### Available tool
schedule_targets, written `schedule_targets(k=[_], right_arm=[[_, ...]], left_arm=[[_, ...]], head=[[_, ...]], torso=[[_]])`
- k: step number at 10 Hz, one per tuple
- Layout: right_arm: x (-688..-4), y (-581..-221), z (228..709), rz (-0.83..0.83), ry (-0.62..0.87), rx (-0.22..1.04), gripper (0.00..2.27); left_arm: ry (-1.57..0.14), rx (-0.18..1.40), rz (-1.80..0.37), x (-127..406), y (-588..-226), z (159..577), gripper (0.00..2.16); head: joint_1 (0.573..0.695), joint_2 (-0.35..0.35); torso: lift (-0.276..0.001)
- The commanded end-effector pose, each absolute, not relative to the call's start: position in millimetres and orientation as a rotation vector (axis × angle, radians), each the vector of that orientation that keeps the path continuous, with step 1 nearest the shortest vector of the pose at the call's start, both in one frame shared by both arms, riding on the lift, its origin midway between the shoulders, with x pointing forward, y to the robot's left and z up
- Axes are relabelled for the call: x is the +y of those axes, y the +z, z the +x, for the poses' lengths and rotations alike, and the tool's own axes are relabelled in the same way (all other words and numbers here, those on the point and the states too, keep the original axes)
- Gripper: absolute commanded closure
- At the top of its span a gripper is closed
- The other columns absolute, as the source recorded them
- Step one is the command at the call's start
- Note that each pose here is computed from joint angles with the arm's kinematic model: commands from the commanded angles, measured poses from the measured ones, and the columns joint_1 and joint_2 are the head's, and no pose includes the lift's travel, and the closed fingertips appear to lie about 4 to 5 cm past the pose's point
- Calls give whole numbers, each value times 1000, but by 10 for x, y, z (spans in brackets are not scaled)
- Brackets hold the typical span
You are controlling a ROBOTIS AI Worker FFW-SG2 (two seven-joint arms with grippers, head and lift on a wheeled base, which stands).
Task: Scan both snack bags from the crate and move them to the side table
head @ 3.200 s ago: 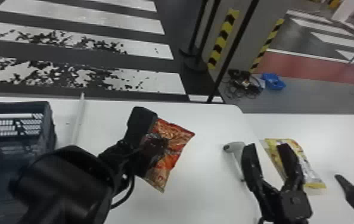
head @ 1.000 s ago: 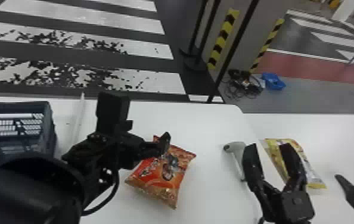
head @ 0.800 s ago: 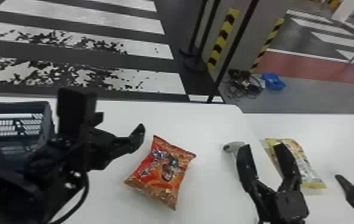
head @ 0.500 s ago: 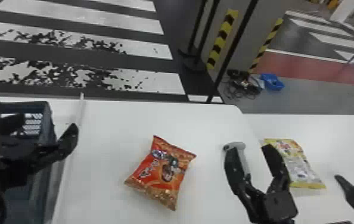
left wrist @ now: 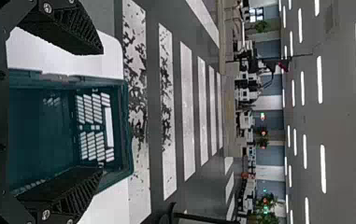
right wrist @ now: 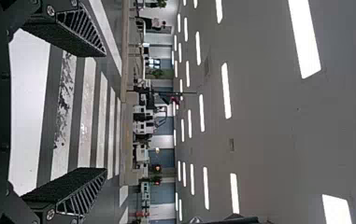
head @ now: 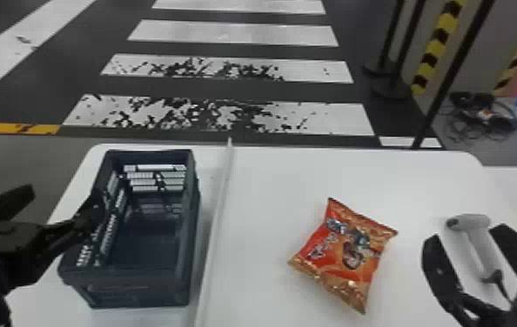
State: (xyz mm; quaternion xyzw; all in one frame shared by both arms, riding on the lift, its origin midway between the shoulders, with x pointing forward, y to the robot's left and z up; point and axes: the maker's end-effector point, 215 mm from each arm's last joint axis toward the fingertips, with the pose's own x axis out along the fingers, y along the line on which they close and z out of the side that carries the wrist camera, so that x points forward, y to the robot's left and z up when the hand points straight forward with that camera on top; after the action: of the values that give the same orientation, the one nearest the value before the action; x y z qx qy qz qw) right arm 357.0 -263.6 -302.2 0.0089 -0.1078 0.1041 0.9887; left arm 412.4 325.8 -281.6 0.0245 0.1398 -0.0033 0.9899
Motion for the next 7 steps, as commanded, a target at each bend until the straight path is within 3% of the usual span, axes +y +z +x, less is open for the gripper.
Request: schedule_targets(k=[1,4,7], right_arm=[[-2478,-3249,3630,-11,244,-126,117],[-1977,-3933,3675,-75,334,185,117],[-1704,-4219,3503,-166,364,382,120]], left_arm=[[36,226,22,3630,-2732,4036,113],[67,79,5,3874,-2523,4016,113],[36,61,-15,3713,-2629,4025,113]], head=[[695,76],[695,197],[695,294]], torso=[[-95],[-95],[-95]])
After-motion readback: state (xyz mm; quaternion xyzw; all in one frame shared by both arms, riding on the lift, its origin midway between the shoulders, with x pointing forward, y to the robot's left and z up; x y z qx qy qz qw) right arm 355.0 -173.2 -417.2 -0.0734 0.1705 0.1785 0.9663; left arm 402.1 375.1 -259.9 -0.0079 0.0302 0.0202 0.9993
